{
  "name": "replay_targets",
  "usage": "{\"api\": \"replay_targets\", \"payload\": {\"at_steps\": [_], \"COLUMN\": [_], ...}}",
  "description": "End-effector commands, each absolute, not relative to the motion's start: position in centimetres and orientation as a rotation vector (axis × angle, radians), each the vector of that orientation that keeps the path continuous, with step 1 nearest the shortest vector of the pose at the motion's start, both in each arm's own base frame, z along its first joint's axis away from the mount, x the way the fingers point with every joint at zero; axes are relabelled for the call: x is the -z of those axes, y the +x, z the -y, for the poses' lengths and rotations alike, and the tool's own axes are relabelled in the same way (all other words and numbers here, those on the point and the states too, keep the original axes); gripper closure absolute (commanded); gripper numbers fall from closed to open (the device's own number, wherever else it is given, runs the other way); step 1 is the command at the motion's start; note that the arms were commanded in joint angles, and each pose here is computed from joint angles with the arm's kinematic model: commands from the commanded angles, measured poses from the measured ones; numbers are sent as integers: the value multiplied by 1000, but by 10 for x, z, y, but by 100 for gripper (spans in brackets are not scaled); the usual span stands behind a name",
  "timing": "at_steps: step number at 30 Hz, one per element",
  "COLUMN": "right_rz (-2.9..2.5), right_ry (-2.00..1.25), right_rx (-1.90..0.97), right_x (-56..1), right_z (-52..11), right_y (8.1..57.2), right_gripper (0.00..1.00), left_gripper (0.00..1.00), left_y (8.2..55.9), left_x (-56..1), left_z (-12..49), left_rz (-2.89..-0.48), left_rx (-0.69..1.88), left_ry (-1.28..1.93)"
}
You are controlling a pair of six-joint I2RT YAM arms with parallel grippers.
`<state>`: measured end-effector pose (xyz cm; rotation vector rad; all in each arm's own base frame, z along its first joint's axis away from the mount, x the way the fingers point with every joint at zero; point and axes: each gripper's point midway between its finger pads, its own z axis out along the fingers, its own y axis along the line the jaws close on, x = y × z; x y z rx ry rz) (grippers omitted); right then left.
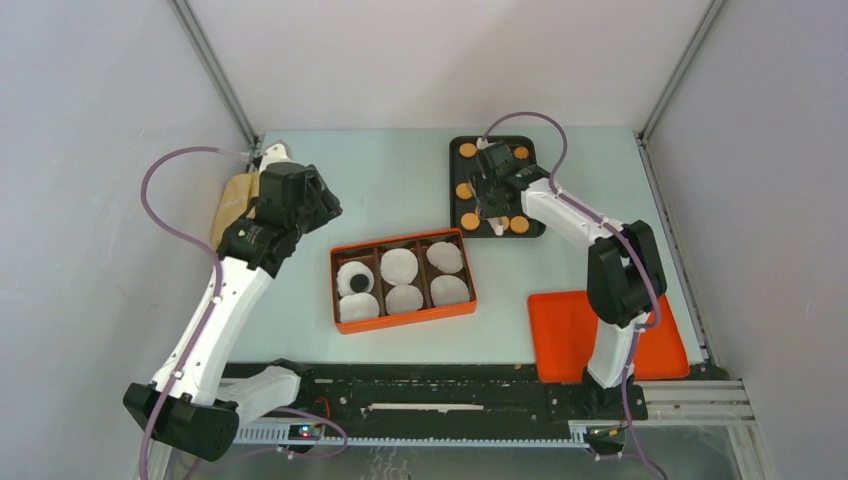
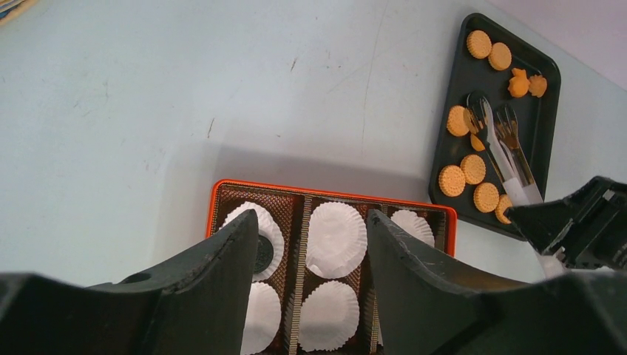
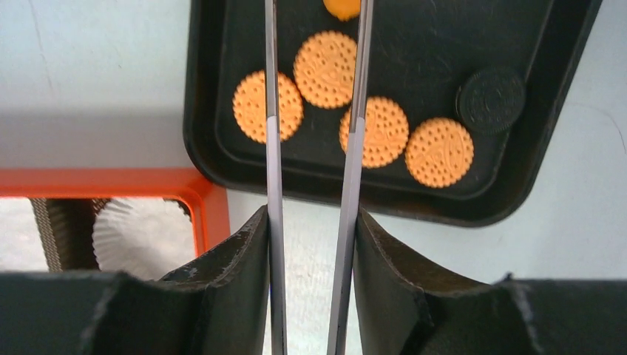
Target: Pack the cookies
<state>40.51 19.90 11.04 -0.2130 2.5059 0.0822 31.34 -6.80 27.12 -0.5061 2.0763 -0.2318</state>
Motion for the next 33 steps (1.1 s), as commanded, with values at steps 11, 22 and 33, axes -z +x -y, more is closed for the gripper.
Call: {"api": "replay_targets", "payload": {"at_steps": [11, 22, 33], "right_rz": [-2444, -2422, -2493], "right_ry": [-118, -25, -13], "right_rx": [-40, -97, -134], "right_x": [-121, -132, -113], "right_z": [-192, -165, -171], "right_y": [453, 460, 473], "right_gripper": [51, 51, 51], "left_gripper": [39, 39, 39], "left_y": [320, 320, 318], "left_x": [-271, -272, -270], "left_z": [64, 66, 65], "left_rz": [-2070, -2069, -2074], "left_rx": [198, 209, 199], "left_ry": [-484, -479, -477]}}
